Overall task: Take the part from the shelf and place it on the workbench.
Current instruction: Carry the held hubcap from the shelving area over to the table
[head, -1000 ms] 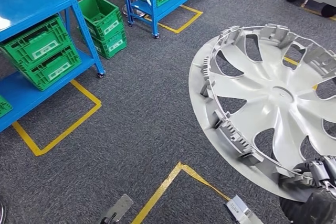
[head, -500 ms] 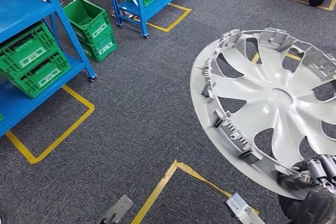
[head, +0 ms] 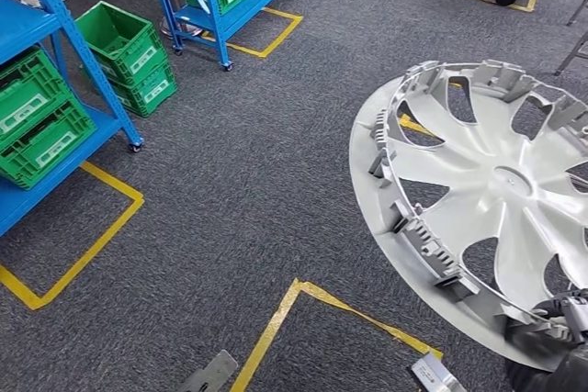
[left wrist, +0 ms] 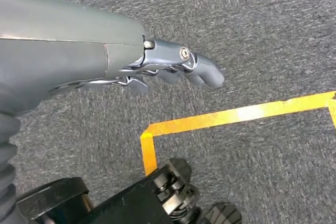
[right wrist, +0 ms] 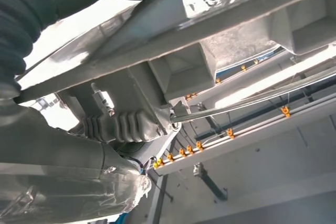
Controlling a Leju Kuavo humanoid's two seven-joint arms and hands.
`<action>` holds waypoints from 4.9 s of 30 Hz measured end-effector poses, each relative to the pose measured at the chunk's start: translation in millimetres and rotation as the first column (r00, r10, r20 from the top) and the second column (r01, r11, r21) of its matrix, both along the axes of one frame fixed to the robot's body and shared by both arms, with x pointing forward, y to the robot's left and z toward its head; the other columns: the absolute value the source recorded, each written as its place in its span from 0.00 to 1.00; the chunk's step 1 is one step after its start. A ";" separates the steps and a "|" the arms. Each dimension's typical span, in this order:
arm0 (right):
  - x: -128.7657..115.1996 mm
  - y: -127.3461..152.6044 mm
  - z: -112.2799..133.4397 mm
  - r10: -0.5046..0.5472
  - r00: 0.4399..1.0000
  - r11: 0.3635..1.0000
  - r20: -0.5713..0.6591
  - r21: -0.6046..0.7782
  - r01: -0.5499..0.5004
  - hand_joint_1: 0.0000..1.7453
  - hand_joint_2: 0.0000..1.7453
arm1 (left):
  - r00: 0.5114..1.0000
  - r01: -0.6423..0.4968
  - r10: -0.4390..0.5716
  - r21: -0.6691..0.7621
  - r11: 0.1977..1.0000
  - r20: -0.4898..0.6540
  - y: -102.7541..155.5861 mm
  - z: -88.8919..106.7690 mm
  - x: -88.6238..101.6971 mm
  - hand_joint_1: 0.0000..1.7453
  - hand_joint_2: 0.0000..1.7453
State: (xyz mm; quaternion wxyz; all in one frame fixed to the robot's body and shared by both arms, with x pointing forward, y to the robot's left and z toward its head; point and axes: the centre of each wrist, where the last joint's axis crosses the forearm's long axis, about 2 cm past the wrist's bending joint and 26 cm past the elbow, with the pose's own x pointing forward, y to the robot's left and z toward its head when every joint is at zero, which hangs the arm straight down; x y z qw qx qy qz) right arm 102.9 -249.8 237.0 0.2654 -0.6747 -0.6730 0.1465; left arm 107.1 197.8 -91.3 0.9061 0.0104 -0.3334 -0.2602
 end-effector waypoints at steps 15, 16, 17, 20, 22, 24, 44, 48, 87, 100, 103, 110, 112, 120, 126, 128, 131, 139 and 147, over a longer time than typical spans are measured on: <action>-1.1 -2.5 1.5 -0.018 1.000 1.000 0.004 0.003 0.018 1.00 1.00 | 1.000 0.007 -0.007 -0.003 1.000 0.001 -2.9 0.6 0.0 0.00 1.00; -1.2 -2.7 1.7 -0.020 1.000 1.000 0.005 0.004 0.020 1.00 1.00 | 1.000 0.009 -0.009 -0.003 1.000 0.002 -3.2 0.7 0.2 0.00 1.00; -1.3 -3.0 1.9 -0.021 1.000 1.000 0.005 0.005 0.021 1.00 1.00 | 1.000 0.010 -0.010 -0.003 1.000 0.003 -3.3 0.8 0.6 0.00 1.00; -1.4 -3.4 2.3 -0.025 1.000 1.000 0.007 0.006 0.025 1.00 1.00 | 1.000 0.011 -0.011 -0.002 1.000 0.001 -3.4 0.6 -0.2 0.00 1.00; -1.6 -3.8 2.2 -0.028 1.000 1.000 0.006 0.007 0.028 1.00 1.00 | 1.000 0.011 -0.011 -0.002 1.000 -0.003 -3.4 0.3 -1.5 0.00 1.00; -1.8 -4.3 2.0 -0.031 1.000 1.000 0.004 0.006 0.031 1.00 1.00 | 1.000 0.011 -0.011 -0.001 1.000 -0.003 -3.4 0.3 -1.7 0.00 1.00; -2.5 -6.0 2.6 -0.041 0.999 0.999 0.006 0.006 0.041 1.00 1.00 | 1.000 0.013 -0.013 -0.010 1.000 -0.006 -6.9 0.8 -2.3 0.00 1.00; -2.6 -6.4 2.8 -0.044 0.999 0.999 0.006 0.006 0.044 1.00 1.00 | 1.000 0.013 -0.013 -0.012 1.000 -0.003 -7.8 1.3 -1.0 0.00 1.00; -2.1 -10.1 3.0 -0.064 0.998 0.998 0.011 0.015 0.064 1.00 1.00 | 1.000 0.009 -0.009 -0.001 1.000 -0.008 -6.4 0.8 -1.9 0.00 1.00; -2.5 -10.8 3.1 -0.072 0.997 0.997 0.011 0.023 0.071 1.00 1.00 | 1.000 0.008 -0.008 0.003 1.000 -0.008 -7.4 0.7 -3.2 0.00 1.00; -2.4 -11.0 3.1 -0.072 0.997 0.997 0.012 0.026 0.072 1.00 1.00 | 1.000 0.009 -0.009 0.000 1.000 -0.010 -7.5 0.8 -3.0 0.00 1.00; -2.7 -11.8 3.0 -0.075 0.997 0.997 0.011 0.024 0.075 1.00 1.00 | 1.000 0.011 -0.011 -0.002 1.000 -0.008 -8.3 1.1 -2.1 0.00 1.00; -2.6 -11.9 3.0 -0.075 0.997 0.997 0.011 0.024 0.075 1.00 1.00 | 1.000 0.012 -0.012 -0.002 1.000 -0.009 -8.2 1.0 -2.5 0.00 1.00; -2.6 -12.5 2.8 -0.077 0.997 0.997 0.011 0.025 0.077 1.00 1.00 | 1.000 0.013 -0.013 -0.004 1.000 -0.012 -7.9 0.7 -3.5 0.00 1.00; -2.6 -12.6 2.9 -0.080 0.997 0.996 0.011 0.029 0.080 1.00 1.00 | 1.000 0.011 -0.012 -0.004 1.000 -0.009 -7.9 0.9 -2.6 0.00 1.00; -2.3 -12.6 3.0 -0.081 0.997 0.996 0.012 0.030 0.080 1.00 1.00 | 1.000 0.010 -0.010 -0.003 1.000 -0.012 -7.3 0.5 -3.9 0.00 1.00; -2.4 -12.7 2.9 -0.080 0.997 0.996 0.012 0.032 0.080 1.00 1.00 | 1.000 0.007 -0.007 -0.003 1.000 -0.014 -6.7 0.2 -4.7 0.00 1.00; -2.6 -13.4 2.8 -0.083 0.996 0.996 0.012 0.034 0.083 1.00 1.00 | 1.000 0.006 -0.006 -0.006 1.000 -0.011 -6.8 0.6 -3.2 0.00 1.00; -2.5 -13.7 2.9 -0.085 0.996 0.996 0.013 0.033 0.084 1.00 1.00 | 1.000 -0.001 0.001 -0.007 1.000 -0.015 -6.3 0.1 -5.0 0.00 1.00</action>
